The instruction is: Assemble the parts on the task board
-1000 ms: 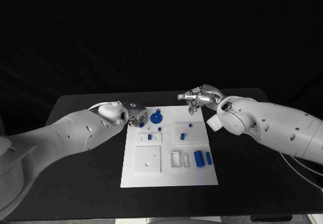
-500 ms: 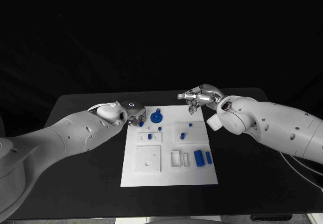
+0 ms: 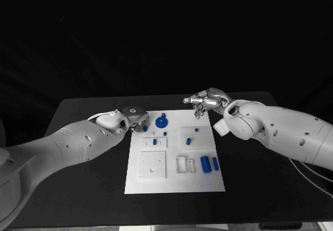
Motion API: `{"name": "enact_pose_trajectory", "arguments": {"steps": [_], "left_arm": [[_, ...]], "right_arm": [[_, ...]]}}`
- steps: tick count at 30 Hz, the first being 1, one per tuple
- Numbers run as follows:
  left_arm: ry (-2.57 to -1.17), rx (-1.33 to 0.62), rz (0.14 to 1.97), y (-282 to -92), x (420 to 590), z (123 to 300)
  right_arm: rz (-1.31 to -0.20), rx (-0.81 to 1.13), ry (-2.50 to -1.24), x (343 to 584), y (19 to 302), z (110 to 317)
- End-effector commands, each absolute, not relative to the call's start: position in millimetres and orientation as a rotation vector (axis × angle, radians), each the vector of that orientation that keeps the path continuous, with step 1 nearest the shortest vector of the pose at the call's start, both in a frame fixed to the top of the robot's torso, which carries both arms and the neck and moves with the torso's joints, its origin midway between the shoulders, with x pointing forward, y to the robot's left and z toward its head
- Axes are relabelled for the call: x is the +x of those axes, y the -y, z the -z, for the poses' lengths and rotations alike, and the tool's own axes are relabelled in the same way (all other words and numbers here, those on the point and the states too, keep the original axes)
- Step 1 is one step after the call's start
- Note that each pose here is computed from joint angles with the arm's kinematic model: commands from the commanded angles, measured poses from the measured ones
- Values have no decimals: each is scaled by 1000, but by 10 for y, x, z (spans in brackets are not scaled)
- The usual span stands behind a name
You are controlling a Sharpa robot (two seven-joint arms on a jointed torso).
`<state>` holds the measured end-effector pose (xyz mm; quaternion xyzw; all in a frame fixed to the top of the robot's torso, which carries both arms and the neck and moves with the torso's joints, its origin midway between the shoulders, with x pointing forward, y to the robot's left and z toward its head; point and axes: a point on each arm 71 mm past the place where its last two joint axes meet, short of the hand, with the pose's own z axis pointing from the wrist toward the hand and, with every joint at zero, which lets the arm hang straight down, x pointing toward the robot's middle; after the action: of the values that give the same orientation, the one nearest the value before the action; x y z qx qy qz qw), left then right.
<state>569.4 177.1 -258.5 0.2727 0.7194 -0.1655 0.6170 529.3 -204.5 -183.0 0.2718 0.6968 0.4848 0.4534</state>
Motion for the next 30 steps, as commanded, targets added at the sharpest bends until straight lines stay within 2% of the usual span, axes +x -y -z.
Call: {"name": "enact_pose_trajectory", "arguments": {"steps": [1,14,30], "left_arm": [[-1674,579,412,-1786,5606,2727],[-1596,415,523,-1928,5532,2601],[-1533,293,607,-1944,5524,2363]], "right_arm": [[-1209,654,-1721,5284,2033,1825],[-1201,654,-1719,5284,2047,1824],[-1168,645,-1722,5285,2024,1827]]}}
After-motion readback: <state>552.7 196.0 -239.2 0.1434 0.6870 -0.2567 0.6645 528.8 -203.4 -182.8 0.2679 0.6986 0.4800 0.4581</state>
